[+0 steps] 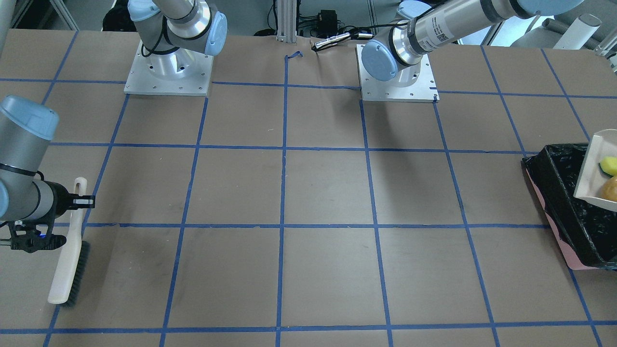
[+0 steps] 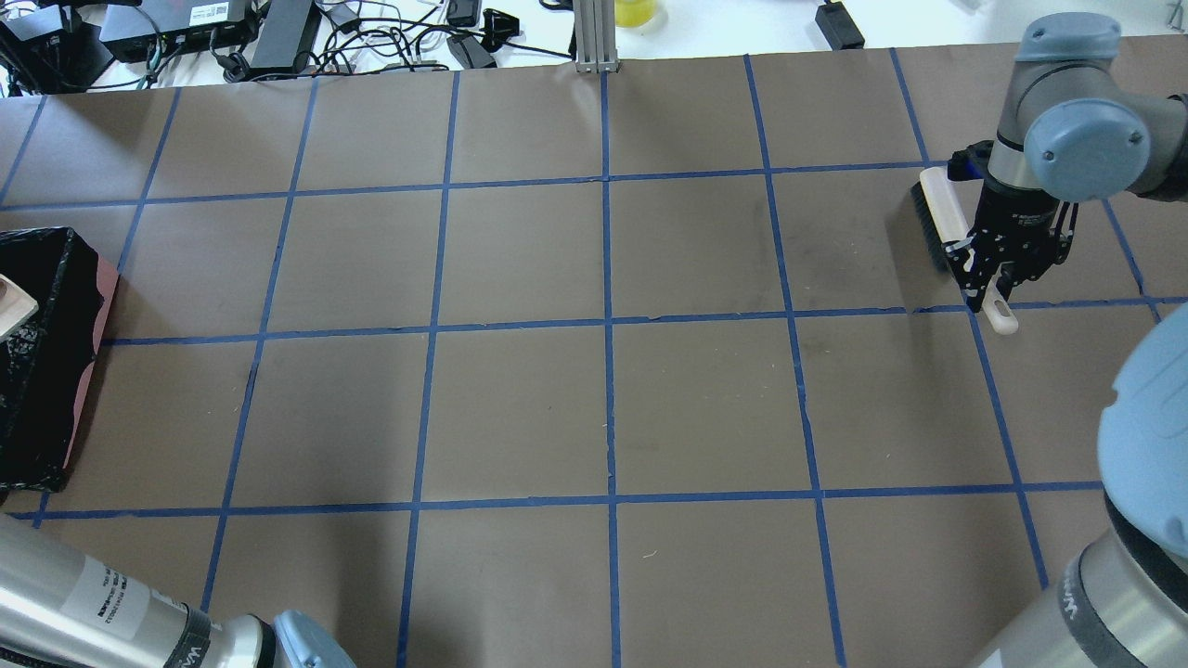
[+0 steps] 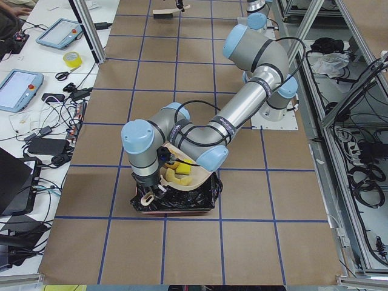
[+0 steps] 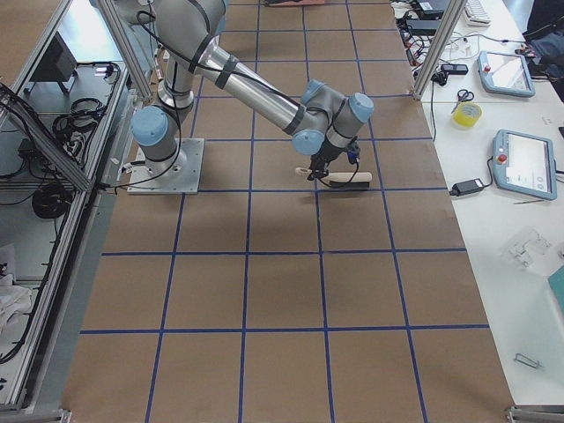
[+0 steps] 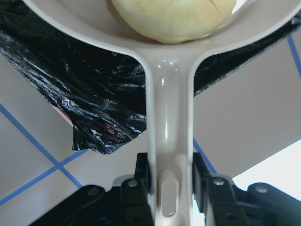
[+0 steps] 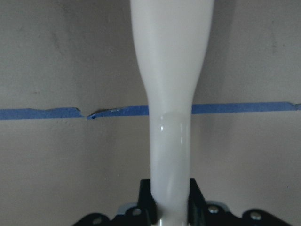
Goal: Sweep and dump trash into bin
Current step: 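Tip the dustpan over the bin with the left gripper while the right lowers the brush, then release the brush and raise the right gripper while the left holds the dustpan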
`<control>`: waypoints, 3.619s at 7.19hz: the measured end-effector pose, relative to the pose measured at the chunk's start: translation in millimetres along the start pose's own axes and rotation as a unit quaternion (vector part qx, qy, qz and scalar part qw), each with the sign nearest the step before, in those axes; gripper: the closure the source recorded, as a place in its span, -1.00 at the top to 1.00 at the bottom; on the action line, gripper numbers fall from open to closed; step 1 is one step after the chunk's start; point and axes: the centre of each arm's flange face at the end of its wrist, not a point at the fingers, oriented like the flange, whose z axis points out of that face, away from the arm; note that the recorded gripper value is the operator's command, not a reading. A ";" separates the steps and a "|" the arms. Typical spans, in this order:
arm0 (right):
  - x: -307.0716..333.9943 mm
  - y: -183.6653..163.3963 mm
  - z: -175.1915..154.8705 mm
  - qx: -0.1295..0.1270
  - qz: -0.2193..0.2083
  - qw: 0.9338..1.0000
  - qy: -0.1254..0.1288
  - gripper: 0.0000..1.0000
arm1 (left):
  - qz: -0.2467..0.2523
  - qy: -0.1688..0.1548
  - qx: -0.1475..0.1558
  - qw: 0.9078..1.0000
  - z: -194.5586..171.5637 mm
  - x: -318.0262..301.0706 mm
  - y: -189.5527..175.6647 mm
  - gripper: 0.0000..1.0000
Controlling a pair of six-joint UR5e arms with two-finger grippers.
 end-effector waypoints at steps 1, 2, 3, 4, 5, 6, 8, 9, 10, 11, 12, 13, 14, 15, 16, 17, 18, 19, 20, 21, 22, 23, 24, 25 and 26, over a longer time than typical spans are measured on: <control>0.1 -0.8 0.8 0.000 0.000 1.000 0.000 0.01 | 0.005 -0.001 -0.011 1.000 -1.5 -0.1 2.5 -1.00; 0.1 -1.4 1.5 0.001 0.000 1.000 0.000 0.01 | 0.021 -0.006 -0.027 0.999 -4.7 -0.8 5.5 -1.00; 0.1 -1.8 2.0 0.000 0.000 1.000 0.000 0.02 | 0.044 -0.012 -0.046 0.998 -7.4 -2.1 8.5 -1.00; 0.1 -2.0 2.2 0.000 -0.001 1.000 0.000 0.02 | 0.060 -0.016 -0.058 0.996 -9.7 -3.1 9.3 -1.00; 0.1 -2.1 2.3 0.000 -0.001 1.000 0.000 0.04 | 0.067 -0.021 -0.064 0.995 -14.1 -4.2 8.5 -1.00; 0.3 -2.3 1.7 0.001 0.000 1.000 0.001 0.06 | 0.074 -0.028 -0.071 0.994 -19.2 -5.1 7.4 -1.00; 3.7 -3.5 -9.0 0.016 0.004 1.000 0.007 0.41 | 0.086 -0.037 -0.099 0.991 -23.5 -6.2 8.3 -1.00; 6.8 -1.8 -25.1 0.032 0.007 0.999 0.014 0.85 | 0.088 -0.038 -0.113 0.989 -22.7 -6.4 7.5 -1.00; 8.6 5.5 -51.6 0.053 0.009 0.998 0.020 1.00 | 0.087 -0.038 -0.126 0.987 -21.1 -6.2 3.6 -1.00; 7.9 19.5 -84.2 0.080 0.010 0.997 0.020 1.00 | 0.087 -0.037 -0.142 0.985 -19.3 -5.8 -2.8 -1.00; 5.1 36.9 -117.5 0.114 0.012 0.993 0.013 1.00 | 0.088 -0.037 -0.161 0.982 -17.6 -5.2 -11.6 -1.00; 2.2 60.2 -151.7 0.148 0.015 0.989 0.009 1.00 | 0.088 -0.036 -0.175 0.980 -18.8 -4.3 -22.1 -1.00; -1.1 88.7 -181.7 0.174 0.020 0.985 0.011 1.00 | 0.088 -0.035 -0.181 0.979 -24.2 -3.1 -31.1 -1.00; -11.2 113.2 -203.9 0.193 0.024 0.981 0.004 1.00 | 0.091 -0.035 -0.184 0.978 -29.4 -2.1 -38.4 -1.00; -36.5 127.2 -220.6 0.211 0.032 0.977 -0.010 1.00 | 0.101 -0.033 -0.188 0.976 -31.1 -1.2 -45.8 -1.00; -75.1 140.0 -237.8 0.227 0.039 0.973 -0.018 1.00 | 0.112 -0.031 -0.195 0.974 -30.8 -0.4 -53.9 -1.00; -115.7 156.3 -253.8 0.240 0.042 0.970 -0.022 1.00 | 0.117 -0.030 -0.204 0.972 -30.8 0.7 -62.4 -1.00; -150.7 171.2 -262.8 0.247 0.044 0.968 -0.026 1.00 | 0.122 -0.029 -0.213 0.969 -33.2 1.8 -70.7 -1.00; -176.5 183.5 -266.7 0.252 0.039 0.967 -0.028 1.00 | 0.128 -0.032 -0.221 0.966 -35.3 2.5 -78.0 -1.00; -190.8 193.8 -269.3 0.256 0.031 0.966 -0.030 1.00 | 0.134 -0.036 -0.231 0.963 -37.4 2.7 -84.4 -1.00; -196.3 199.4 -271.3 0.260 0.025 0.965 -0.033 1.00 | 0.138 -0.040 -0.242 0.959 -40.2 3.6 -89.1 -1.00; -198.0 202.0 -272.4 0.262 0.023 0.964 -0.034 1.00 | 0.143 -0.045 -0.252 0.956 -41.5 5.3 -91.7 -1.00; -197.9 206.0 -272.7 0.259 0.023 0.965 -0.035 0.99 | 0.151 -0.047 -0.264 0.952 -41.4 7.2 -93.4 -1.00; -197.8 211.5 -272.7 0.254 0.023 0.966 -0.041 1.00 | 0.165 -0.046 -0.278 0.945 -41.3 7.6 -95.6 -1.00; -199.1 213.4 -271.4 0.248 0.020 0.967 -0.055 1.00 | 0.176 -0.045 -0.289 0.940 -40.3 7.6 -99.0 -1.00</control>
